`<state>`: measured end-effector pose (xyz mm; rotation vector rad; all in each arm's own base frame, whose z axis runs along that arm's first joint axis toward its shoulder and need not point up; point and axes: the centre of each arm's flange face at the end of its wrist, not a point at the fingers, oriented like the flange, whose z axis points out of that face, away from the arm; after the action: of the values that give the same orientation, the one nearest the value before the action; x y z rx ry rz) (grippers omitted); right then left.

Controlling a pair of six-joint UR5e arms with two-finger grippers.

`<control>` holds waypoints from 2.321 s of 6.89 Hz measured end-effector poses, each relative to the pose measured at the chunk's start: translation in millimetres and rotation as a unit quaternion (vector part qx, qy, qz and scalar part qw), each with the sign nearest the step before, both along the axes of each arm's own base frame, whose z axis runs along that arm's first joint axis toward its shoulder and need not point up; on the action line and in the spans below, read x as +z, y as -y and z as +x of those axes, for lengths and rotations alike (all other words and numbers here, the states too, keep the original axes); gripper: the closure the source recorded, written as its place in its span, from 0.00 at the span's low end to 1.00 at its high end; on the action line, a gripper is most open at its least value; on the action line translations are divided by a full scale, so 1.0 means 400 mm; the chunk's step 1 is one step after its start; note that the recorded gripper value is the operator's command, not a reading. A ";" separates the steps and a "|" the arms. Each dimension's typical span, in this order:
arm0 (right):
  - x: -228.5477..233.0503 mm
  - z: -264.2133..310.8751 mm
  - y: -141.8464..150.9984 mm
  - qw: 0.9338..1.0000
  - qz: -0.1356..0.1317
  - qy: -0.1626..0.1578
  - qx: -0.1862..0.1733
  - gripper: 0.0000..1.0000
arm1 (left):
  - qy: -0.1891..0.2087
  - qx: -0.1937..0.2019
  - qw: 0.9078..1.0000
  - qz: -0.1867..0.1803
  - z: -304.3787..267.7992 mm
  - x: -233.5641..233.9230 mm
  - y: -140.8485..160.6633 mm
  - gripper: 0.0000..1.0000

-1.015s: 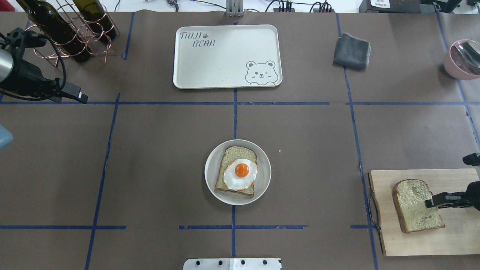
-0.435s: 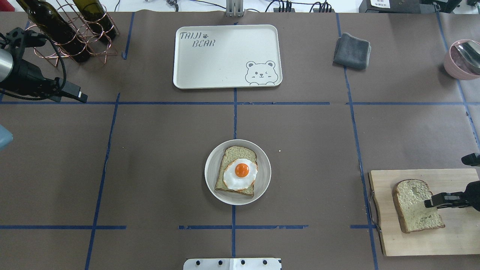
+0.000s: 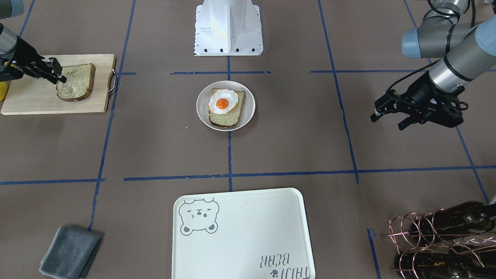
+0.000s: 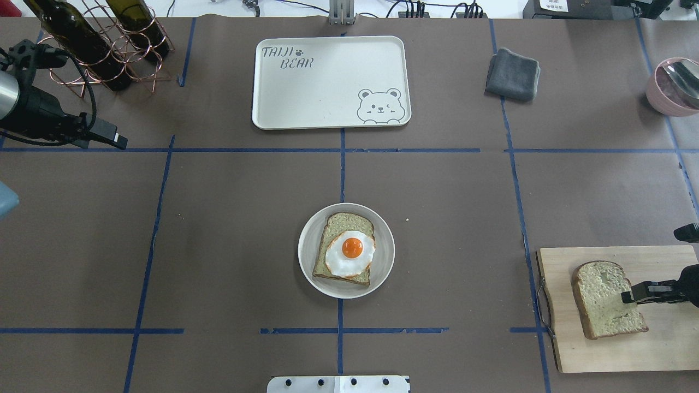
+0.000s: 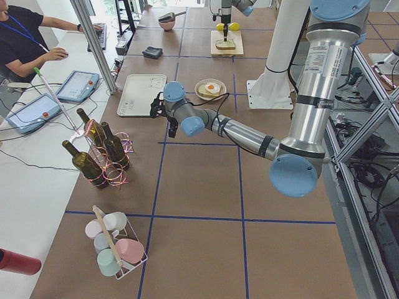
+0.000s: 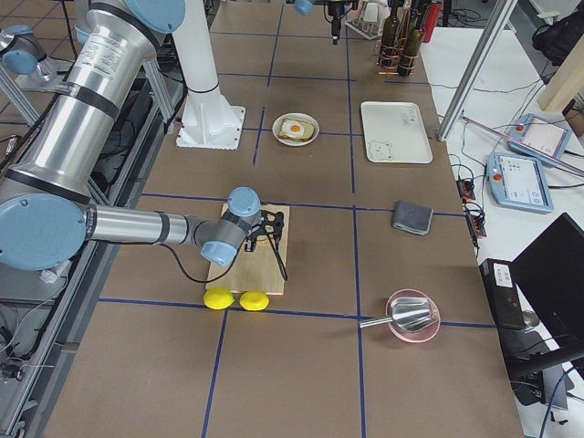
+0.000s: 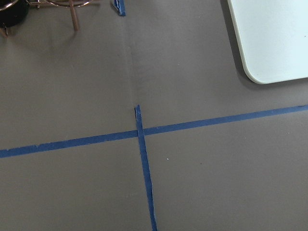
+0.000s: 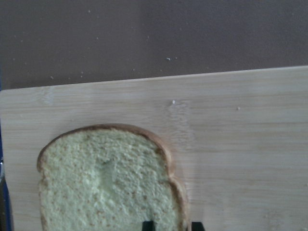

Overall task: Make sandwich and place on tray
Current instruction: 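Lower the right gripper onto the bread slice on the cutting board and grasp it, then lift the bread slice with the right gripper and carry it over the egg plate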

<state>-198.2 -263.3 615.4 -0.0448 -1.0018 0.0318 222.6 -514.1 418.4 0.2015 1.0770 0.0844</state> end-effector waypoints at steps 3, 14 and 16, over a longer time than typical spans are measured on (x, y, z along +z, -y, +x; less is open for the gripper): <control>-0.001 0.001 0.001 1.000 0.001 0.001 0.000 1.00 | 0.001 0.000 1.000 -0.001 0.001 0.004 0.003 0.00; -0.552 -0.226 0.344 0.969 -0.016 0.237 0.070 1.00 | -0.040 -0.021 0.997 -0.070 0.392 -0.202 -0.095 0.00; -0.713 -0.444 0.348 0.969 -0.029 0.231 0.085 1.00 | -0.050 -0.021 0.995 -0.086 0.449 -0.235 -0.122 0.00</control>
<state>-375.7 -402.4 330.1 -0.0209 -1.4701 0.2158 402.1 -465.3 324.5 0.0747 1.1726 -0.0569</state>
